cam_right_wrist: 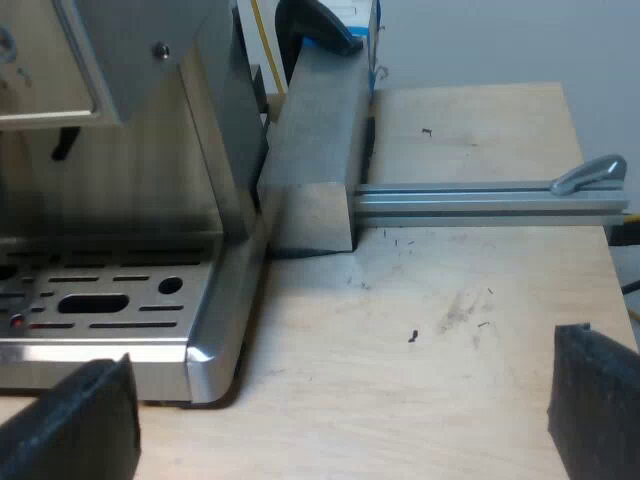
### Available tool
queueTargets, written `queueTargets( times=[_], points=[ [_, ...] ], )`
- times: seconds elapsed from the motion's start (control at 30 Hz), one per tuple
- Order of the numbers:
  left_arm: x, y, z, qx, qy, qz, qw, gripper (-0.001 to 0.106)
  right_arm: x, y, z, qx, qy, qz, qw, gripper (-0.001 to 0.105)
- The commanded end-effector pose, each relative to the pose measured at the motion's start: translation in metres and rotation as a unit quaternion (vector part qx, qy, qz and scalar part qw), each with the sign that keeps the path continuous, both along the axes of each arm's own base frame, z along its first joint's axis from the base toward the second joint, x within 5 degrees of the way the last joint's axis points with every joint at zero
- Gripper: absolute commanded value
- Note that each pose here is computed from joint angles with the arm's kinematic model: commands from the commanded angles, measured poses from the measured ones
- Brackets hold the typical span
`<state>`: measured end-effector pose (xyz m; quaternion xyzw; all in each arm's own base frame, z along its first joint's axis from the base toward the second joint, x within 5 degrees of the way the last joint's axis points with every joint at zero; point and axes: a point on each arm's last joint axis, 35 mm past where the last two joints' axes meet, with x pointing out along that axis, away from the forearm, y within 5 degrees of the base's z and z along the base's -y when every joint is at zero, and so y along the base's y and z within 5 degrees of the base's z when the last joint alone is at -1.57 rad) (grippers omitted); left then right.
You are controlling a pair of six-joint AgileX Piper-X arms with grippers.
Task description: Grind coffee beans and then tamp
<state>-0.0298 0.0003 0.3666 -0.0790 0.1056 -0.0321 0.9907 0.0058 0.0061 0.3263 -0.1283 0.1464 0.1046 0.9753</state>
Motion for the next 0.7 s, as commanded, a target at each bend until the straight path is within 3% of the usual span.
queueTargets(
  times=[0.03, 0.53, 0.7],
  points=[
    [0.014, 0.000, -0.006, -0.008, 0.006, 0.013, 0.9999, 0.079, 0.009, 0.000, -0.006, 0.001, 0.001, 0.004, 1.0000, 0.084],
    [0.057, -0.003, -0.074, -0.005, 0.107, 0.002, 0.9943, 0.079, 0.038, 0.001, -0.075, 0.007, 0.104, 0.014, 0.9944, 0.084],
    [0.061, -0.004, -0.077, -0.006, 0.103, -0.005, 0.9946, 0.079, 0.042, 0.001, -0.085, 0.007, 0.111, 0.014, 0.9936, 0.084]
  ],
)
